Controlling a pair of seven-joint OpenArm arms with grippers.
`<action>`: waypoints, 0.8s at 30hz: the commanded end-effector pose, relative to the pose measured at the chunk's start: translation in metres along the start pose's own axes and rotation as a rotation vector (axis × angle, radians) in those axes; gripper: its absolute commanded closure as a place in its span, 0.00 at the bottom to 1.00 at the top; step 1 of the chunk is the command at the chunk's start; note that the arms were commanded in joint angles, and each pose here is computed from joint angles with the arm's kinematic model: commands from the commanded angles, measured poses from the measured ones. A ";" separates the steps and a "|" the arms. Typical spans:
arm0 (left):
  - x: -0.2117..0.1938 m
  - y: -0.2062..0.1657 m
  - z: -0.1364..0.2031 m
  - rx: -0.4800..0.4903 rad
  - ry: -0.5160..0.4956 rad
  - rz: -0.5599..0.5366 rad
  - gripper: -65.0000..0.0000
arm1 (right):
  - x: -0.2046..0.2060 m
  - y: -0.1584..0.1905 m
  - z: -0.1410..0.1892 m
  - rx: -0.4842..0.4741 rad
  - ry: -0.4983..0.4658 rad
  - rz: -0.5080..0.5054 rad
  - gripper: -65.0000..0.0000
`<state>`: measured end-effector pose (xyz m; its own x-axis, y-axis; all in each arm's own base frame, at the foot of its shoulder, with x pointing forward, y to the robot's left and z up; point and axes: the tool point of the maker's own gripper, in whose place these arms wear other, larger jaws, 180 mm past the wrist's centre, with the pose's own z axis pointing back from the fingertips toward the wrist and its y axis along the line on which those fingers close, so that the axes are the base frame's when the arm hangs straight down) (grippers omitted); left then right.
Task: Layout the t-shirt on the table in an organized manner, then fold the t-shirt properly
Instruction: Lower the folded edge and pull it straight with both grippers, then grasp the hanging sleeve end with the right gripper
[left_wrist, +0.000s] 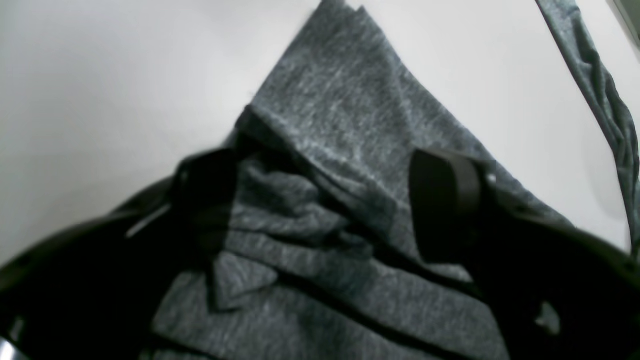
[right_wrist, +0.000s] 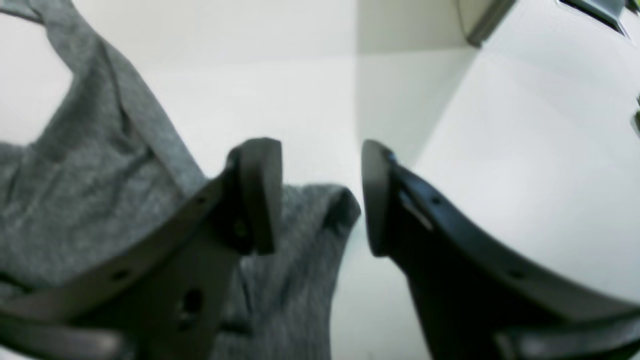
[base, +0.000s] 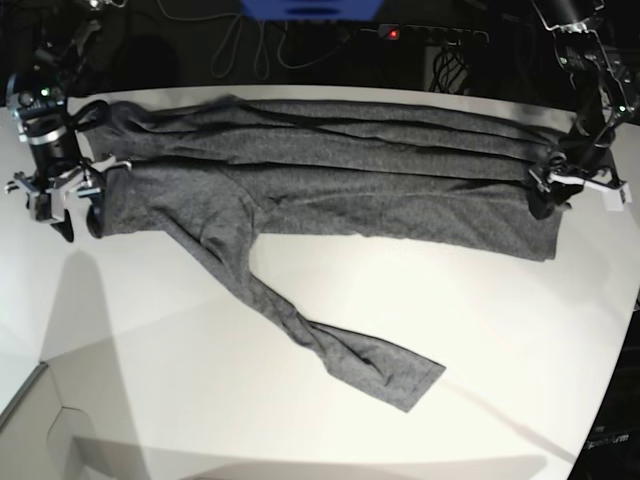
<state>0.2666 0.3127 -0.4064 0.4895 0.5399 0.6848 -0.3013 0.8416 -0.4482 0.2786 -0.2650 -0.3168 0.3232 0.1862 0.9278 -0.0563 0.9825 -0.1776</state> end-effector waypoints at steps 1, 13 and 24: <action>0.016 -0.004 0.001 -0.014 -0.037 -0.017 0.19 | 0.016 -0.003 -0.004 -0.007 -0.059 -0.009 0.51; 0.045 0.008 0.014 0.009 -0.125 0.010 0.19 | 0.038 0.042 -0.058 0.131 -0.117 -0.061 0.34; 0.071 -0.016 0.024 -0.052 -0.206 -0.014 0.19 | 0.055 0.106 -0.126 0.270 -0.067 0.023 0.34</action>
<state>0.2807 0.3322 -0.3524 0.3531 0.5404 0.7637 -0.2733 0.8403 -0.4683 0.3998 -0.1482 -0.3463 0.3194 0.2098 0.9241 -0.3290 0.9391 -0.0995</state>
